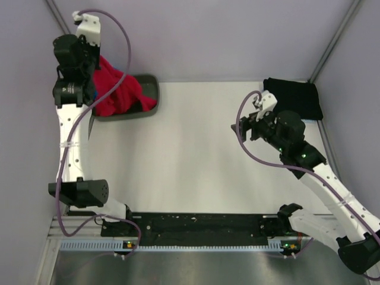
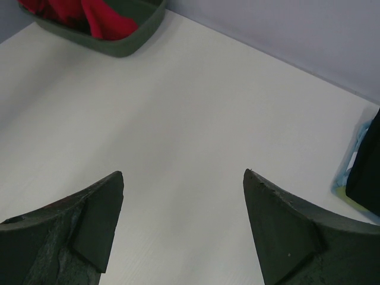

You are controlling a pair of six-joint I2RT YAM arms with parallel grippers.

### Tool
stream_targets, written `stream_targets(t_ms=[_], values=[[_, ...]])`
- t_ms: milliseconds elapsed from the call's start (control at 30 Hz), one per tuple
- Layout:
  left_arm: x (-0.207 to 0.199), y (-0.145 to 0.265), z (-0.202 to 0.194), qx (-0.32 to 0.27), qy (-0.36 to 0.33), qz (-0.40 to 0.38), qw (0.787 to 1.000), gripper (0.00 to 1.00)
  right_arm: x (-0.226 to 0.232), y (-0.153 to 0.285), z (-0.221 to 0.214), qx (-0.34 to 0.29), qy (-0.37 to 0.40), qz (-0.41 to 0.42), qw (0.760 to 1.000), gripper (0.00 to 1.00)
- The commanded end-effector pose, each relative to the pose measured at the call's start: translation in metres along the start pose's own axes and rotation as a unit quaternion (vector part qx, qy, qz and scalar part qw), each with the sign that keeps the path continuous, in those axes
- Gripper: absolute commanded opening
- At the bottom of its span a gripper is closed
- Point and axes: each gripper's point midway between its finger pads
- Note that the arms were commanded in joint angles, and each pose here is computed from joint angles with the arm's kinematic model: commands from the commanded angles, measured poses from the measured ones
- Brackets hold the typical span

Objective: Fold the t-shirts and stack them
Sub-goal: Move the tshirt to the center of the board

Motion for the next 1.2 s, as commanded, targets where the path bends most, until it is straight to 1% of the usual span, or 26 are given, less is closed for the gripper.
stream_targets(t_ms=[0,100,167,300,400,533,700,800,867,967,1100,1167], values=[[0.031,0.098,0.126,-0.163,0.017,0.018,0.986,0.0,0.008,0.009,0.013,-0.029,-0.002,0.013,0.999,0.8],[0.03,0.126,0.146,-0.185,0.022,0.006,0.982,0.0,0.011,0.011,0.015,-0.033,-0.007,0.021,0.999,0.8],[0.014,0.147,0.155,-0.192,0.026,-0.022,0.981,0.0,0.013,0.011,0.016,-0.034,-0.007,0.025,0.999,0.8],[-0.034,0.18,0.162,-0.197,0.034,-0.133,0.971,0.0,0.016,0.011,0.019,-0.036,-0.025,0.032,0.999,0.8],[-0.077,0.181,0.146,-0.166,0.035,-0.214,0.962,0.0,0.019,0.01,0.021,-0.036,-0.034,0.037,0.998,0.81],[-0.14,0.171,0.107,-0.104,0.025,-0.298,0.949,0.0,0.023,0.009,0.015,-0.022,-0.041,0.05,0.998,0.84],[-0.217,0.179,0.076,-0.051,0.012,-0.402,0.914,0.0,0.025,0.009,-0.003,0.014,-0.044,0.053,0.998,0.86],[-0.247,0.185,0.07,-0.033,0.003,-0.44,0.897,0.0,0.02,0.01,-0.017,0.043,-0.041,0.037,0.998,0.89],[-0.249,0.194,0.084,-0.046,0.017,-0.457,0.888,0.0,0.016,0.011,-0.023,0.061,-0.035,0.026,0.997,0.91],[-0.237,0.204,0.119,-0.092,0.033,-0.449,0.888,0.0,0.005,0.014,-0.026,0.081,-0.032,0.0,0.996,0.91],[-0.234,0.215,0.156,-0.149,0.022,-0.426,0.892,0.0,-0.021,0.021,-0.008,0.068,-0.054,-0.041,0.995,0.91],[-0.243,0.224,0.168,-0.171,0.014,-0.431,0.886,0.0,-0.036,0.026,-0.003,0.064,-0.066,-0.065,0.994,0.91]])
Point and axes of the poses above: each gripper's point midway between its finger pads, its own y axis back along the fingers, its own x axis along the line the jaws close on, z = x × y, and after that the axes turned 3 degrees about y, right-handed
